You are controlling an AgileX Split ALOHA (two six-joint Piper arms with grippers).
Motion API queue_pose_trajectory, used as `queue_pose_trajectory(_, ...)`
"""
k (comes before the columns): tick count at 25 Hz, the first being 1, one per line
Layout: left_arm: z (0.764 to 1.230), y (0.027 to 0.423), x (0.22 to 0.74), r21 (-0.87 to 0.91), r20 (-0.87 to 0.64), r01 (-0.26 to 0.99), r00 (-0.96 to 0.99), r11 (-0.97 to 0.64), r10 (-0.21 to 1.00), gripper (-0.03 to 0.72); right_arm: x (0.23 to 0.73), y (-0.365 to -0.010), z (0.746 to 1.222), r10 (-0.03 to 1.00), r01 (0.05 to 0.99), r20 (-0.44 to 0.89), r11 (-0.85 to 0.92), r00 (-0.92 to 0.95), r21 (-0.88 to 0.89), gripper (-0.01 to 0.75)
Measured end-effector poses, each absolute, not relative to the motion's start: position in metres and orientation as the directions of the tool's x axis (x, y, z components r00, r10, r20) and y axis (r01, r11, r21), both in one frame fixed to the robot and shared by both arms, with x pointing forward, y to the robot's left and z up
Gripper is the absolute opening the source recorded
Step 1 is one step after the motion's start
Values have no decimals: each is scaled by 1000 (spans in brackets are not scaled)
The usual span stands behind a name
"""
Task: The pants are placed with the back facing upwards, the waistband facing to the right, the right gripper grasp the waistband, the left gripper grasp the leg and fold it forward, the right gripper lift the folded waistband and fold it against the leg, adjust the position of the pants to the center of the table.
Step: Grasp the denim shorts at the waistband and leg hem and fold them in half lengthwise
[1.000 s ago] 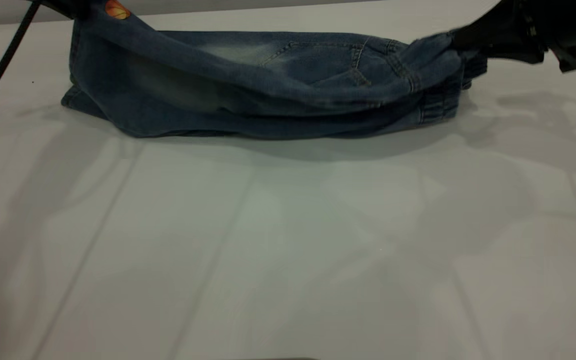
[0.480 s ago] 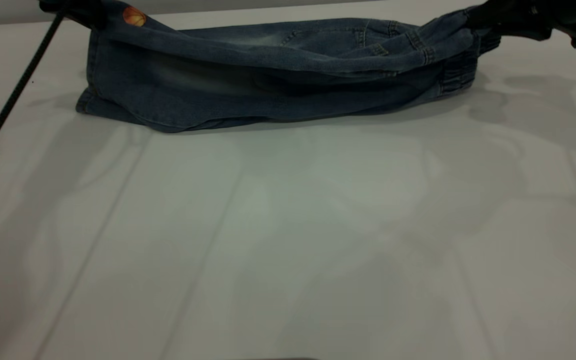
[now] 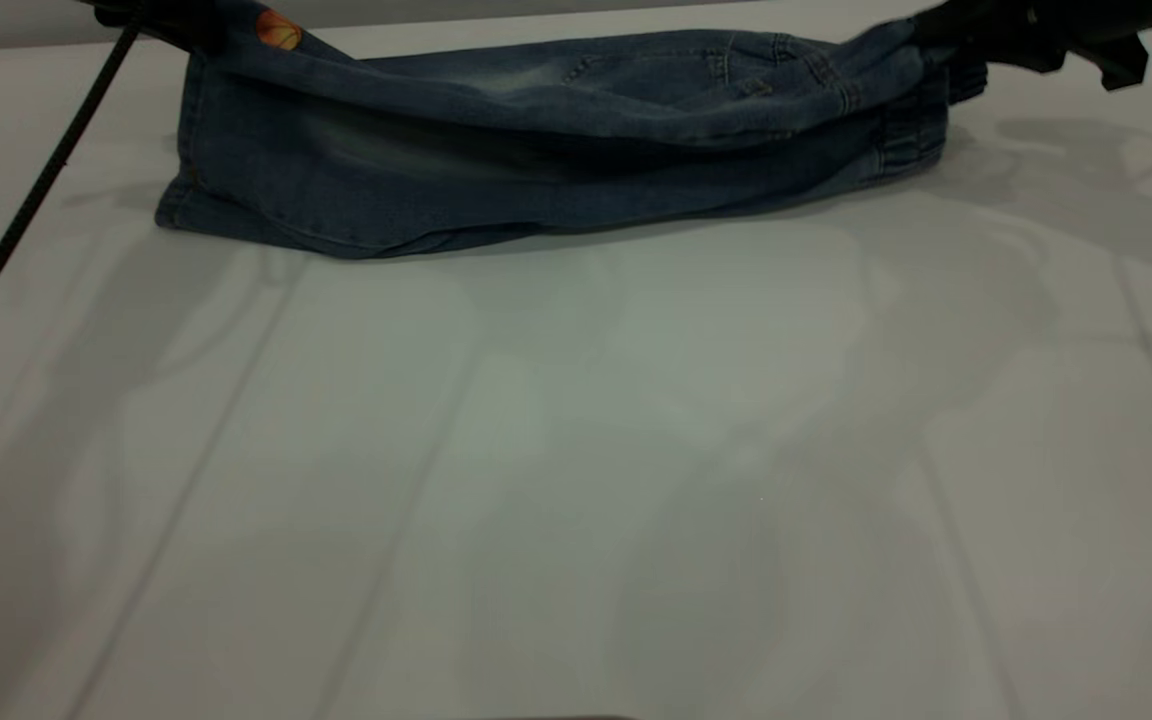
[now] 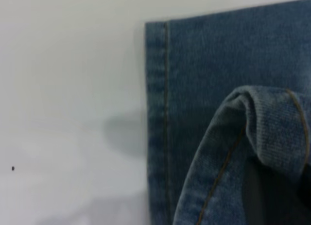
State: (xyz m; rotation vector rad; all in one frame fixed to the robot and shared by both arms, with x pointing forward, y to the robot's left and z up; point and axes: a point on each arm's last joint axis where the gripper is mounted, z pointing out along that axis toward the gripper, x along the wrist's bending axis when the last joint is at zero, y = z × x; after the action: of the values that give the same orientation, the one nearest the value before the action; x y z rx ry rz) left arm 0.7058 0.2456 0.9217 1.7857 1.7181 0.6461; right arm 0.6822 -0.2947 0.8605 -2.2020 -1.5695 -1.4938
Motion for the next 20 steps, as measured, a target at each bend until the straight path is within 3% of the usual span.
queue_pose_trajectory(9, 925, 245, 709, 729, -52, 684, 61, -4, 997, 51, 698, -301, 870, 702, 706, 709, -534, 64, 465, 50)
queue_pose_trajectory(13, 925, 245, 709, 730, -52, 683, 60, -3, 997, 50, 698, -299, 872, 679, 713, 732, -539, 52, 449, 93)
queue_pose_trajectory(16, 925, 245, 709, 731, -52, 683, 60, -3, 997, 48, 698, -296, 875, 660, 718, 751, -537, 31, 442, 182)
queue_pose_trajectory(20, 925, 245, 709, 731, -53, 682, 60, -3, 997, 48, 705, -295, 886, 637, 710, 770, -535, -16, 458, 395)
